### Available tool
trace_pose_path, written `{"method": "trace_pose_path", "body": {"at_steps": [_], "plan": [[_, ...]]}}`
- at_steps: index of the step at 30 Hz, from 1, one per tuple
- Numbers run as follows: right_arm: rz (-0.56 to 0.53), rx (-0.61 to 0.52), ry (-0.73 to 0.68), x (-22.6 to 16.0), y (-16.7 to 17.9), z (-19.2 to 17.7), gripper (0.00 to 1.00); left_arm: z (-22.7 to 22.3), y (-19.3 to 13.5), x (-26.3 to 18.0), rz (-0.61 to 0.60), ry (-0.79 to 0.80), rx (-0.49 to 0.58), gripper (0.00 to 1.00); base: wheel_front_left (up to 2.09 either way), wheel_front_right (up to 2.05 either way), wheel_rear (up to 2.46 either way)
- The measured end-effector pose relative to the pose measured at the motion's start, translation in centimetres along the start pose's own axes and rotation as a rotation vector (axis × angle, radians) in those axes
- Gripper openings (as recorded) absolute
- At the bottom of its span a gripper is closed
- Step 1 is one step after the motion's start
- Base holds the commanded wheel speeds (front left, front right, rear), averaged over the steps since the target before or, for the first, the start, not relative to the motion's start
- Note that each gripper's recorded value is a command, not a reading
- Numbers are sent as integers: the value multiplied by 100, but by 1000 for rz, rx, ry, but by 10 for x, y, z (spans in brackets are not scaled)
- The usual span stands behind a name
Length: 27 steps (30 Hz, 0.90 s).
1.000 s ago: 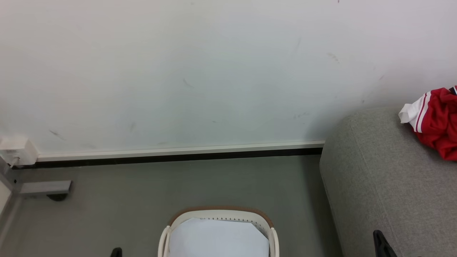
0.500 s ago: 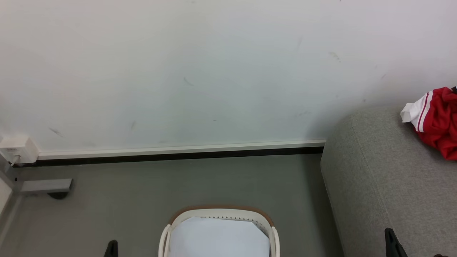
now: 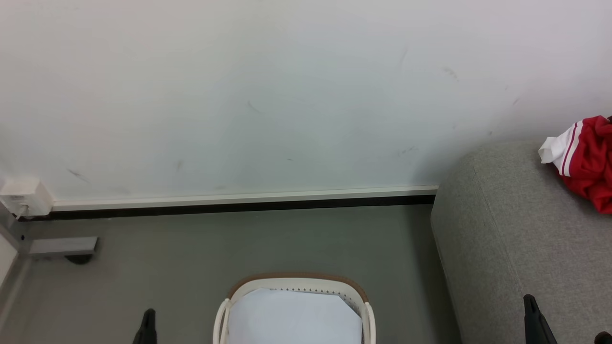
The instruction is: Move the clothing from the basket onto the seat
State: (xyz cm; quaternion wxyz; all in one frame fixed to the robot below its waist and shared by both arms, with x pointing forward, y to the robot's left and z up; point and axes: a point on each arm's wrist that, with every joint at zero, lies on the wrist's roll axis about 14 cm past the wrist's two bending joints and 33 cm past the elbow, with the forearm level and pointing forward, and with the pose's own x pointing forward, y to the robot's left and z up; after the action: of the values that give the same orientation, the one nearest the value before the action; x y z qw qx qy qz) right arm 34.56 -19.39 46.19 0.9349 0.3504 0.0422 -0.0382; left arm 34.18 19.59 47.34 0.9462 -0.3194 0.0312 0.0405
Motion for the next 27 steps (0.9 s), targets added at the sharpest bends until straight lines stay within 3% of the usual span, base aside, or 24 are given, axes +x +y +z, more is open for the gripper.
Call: {"method": "trace_pose_path", "body": {"at_steps": [27], "plan": [[6,321,-10,15,6,14,0,7,-4,17,-3,15,-340,0,0,0,0]]}}
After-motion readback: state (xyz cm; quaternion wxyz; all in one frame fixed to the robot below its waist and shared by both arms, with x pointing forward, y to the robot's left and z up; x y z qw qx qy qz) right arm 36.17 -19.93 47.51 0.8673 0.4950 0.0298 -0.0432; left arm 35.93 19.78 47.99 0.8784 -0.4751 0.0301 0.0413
